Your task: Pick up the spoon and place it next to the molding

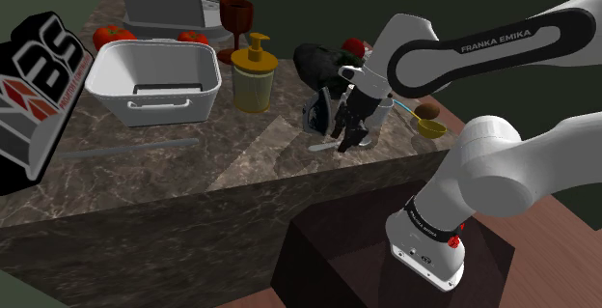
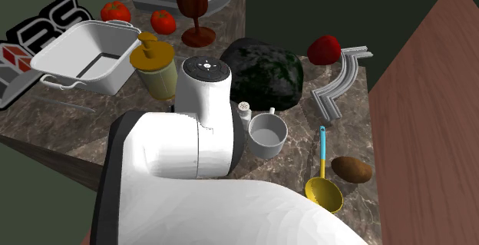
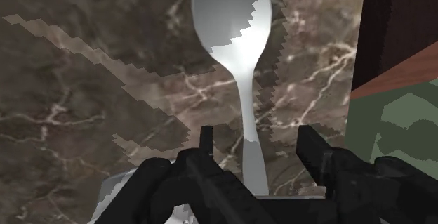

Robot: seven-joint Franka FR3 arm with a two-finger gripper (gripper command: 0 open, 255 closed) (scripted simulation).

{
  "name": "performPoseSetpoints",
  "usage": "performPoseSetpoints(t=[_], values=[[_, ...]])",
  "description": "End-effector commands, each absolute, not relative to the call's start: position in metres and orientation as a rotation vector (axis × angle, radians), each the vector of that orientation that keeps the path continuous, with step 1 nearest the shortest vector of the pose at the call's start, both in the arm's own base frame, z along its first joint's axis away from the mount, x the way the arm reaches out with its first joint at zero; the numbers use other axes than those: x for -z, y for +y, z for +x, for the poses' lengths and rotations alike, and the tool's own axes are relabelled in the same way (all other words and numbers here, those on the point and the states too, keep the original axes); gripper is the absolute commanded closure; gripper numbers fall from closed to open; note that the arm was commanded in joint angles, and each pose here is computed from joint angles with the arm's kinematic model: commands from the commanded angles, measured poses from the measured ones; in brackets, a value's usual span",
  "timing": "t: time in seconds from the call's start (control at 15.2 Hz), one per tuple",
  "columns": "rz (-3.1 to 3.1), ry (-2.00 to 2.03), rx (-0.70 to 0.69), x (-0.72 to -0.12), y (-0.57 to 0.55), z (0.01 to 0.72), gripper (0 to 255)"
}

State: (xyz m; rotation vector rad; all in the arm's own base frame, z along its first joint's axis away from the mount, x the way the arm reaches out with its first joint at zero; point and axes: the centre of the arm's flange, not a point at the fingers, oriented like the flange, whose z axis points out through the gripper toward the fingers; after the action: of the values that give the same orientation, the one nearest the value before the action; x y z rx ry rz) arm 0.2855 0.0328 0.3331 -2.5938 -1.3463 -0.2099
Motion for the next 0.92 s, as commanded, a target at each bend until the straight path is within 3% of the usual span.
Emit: performPoseSetpoints(t=[0.0,0.86], values=[[-2.594,-1.346,0.210,-0.333,0.033,0.285,255],[-2.594,-1.346,0.210,-0.359,0.033,0.285,255]])
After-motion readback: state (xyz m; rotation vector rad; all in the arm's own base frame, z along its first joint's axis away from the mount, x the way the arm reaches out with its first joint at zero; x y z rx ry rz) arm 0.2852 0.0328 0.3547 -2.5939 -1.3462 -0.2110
